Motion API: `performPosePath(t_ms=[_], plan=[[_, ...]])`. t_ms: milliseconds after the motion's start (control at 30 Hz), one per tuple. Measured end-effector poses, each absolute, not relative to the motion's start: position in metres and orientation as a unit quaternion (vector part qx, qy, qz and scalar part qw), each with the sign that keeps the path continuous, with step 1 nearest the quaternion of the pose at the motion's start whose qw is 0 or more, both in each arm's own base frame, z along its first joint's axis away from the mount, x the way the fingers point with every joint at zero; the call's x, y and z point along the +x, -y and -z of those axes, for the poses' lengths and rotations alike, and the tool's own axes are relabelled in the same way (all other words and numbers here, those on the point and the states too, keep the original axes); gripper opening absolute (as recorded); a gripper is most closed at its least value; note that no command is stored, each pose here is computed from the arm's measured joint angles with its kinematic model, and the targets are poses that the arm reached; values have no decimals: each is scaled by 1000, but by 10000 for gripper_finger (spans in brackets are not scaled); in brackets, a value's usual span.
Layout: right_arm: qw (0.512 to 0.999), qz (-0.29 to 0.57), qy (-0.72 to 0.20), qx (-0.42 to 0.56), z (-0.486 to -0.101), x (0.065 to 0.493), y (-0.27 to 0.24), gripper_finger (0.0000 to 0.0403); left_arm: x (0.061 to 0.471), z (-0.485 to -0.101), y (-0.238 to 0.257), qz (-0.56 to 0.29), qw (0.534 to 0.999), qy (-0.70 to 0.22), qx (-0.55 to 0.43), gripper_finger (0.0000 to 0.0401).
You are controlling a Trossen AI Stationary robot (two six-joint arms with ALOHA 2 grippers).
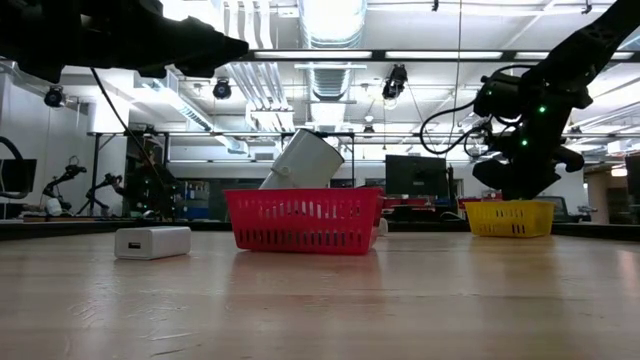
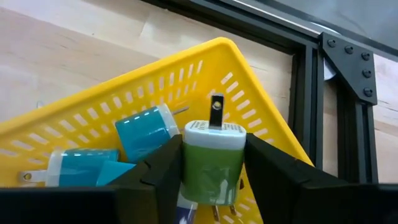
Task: Pick & Place Office items
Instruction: Put the green charger adapter into the yellow basket, then put the top pink charger adapter into the yellow basket
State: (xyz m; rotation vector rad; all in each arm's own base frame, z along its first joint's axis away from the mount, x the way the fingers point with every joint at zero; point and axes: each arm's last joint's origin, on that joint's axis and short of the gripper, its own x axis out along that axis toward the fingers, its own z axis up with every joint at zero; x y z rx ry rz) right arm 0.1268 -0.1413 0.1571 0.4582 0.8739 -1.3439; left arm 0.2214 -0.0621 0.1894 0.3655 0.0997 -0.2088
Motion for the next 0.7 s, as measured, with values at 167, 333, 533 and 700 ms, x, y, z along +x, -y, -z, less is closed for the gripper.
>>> performPosePath(t_ms=[167,333,533,700], plan=[[672,598,-386,202,-157,127,142,192,221,-189,62,104,977,-49,181,239],[676,598,-382,199,-158,128,142,191,221,-189,62,104,977,-49,181,239],[678,606,-372,186,-166,131,146,189,221,-189,62,104,977,-49,181,239],[695,590,-368,180,-174,137,148,198,221,-189,62,104,977,-49,181,239]])
